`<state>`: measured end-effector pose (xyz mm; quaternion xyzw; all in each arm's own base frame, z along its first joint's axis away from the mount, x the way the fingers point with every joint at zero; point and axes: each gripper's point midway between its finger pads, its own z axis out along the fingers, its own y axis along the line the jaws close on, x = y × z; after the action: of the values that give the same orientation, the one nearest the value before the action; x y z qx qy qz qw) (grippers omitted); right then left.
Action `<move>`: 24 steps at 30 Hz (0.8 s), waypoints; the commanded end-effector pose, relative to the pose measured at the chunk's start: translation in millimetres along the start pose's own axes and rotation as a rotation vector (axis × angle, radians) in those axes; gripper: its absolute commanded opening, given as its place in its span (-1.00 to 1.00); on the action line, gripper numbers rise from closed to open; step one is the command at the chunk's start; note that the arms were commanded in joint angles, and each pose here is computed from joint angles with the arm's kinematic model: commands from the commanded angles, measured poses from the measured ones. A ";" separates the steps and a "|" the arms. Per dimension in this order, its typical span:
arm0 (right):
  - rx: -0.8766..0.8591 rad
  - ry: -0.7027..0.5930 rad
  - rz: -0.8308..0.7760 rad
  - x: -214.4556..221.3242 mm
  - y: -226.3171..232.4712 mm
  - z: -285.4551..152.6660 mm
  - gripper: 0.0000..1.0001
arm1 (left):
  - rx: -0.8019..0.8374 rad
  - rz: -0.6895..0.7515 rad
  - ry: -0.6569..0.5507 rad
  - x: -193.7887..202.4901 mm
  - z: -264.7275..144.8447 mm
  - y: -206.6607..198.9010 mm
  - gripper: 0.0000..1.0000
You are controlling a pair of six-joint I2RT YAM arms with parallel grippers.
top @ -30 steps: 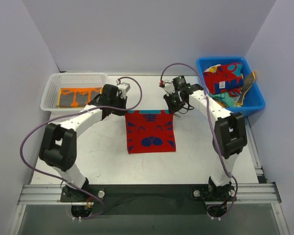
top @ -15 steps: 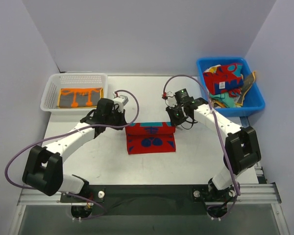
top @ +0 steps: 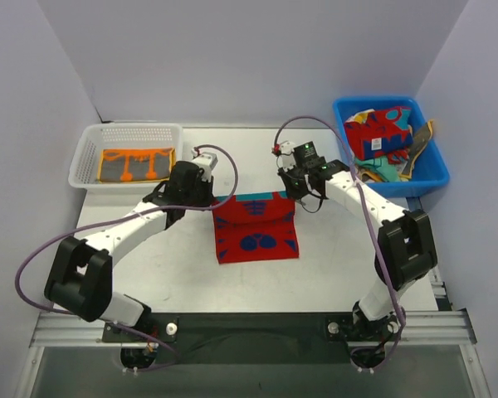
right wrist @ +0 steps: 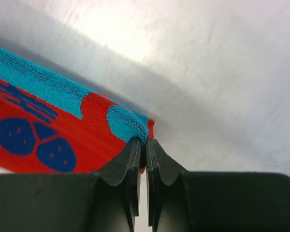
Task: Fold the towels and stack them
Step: Fold the towel
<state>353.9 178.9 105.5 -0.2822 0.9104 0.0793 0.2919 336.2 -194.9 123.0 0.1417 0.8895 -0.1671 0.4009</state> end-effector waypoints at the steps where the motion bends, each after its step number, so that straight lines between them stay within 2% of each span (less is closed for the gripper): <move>1: 0.116 -0.088 -0.036 -43.4 -30.8 9.2 -1.00 | -0.117 0.019 -0.147 -55.5 21.8 28.0 -1.00; 6: 0.130 -0.074 -0.024 -54.2 -46.9 49.3 -1.00 | -0.160 0.006 -0.187 -76.6 53.3 45.4 -1.00; 8: 0.134 -0.064 0.000 -54.1 -50.6 59.9 -0.89 | -0.183 0.000 -0.168 -68.7 69.7 55.1 -0.97; 9: 0.140 -0.061 0.017 -56.0 -55.3 68.0 -0.77 | -0.182 -0.002 -0.175 -70.6 75.0 56.4 -0.76; 10: 0.145 -0.068 0.031 -58.6 -58.2 71.2 -0.68 | -0.188 -0.005 -0.164 -68.6 84.3 59.6 -0.41; 11: 0.147 -0.074 0.047 -61.1 -59.9 73.9 -0.58 | -0.192 -0.008 -0.165 -69.9 88.0 61.1 -0.17; 12: 0.150 -0.090 0.072 -67.5 -61.8 75.2 -0.32 | -0.191 -0.010 -0.165 -71.6 91.1 61.7 0.18; 16: 0.188 -0.142 0.137 -85.8 -69.4 63.5 0.17 | -0.194 -0.036 -0.177 -89.2 92.7 60.0 0.53; 20: 0.194 -0.234 0.248 -100.9 -67.6 30.2 0.20 | -0.185 -0.145 -0.235 -108.9 66.6 49.8 0.61; 22: 0.105 -0.257 0.357 -94.7 -51.0 29.9 0.20 | -0.149 -0.194 -0.281 -118.3 49.1 35.5 0.61; 24: 0.043 -0.367 0.457 -109.9 -44.6 17.6 0.15 | -0.068 -0.271 -0.283 -108.8 47.6 15.3 0.45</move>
<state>460.1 182.1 103.4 -0.1237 0.9154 0.0835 0.3738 453.2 -192.7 125.9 0.0245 0.8739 -0.1308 0.4674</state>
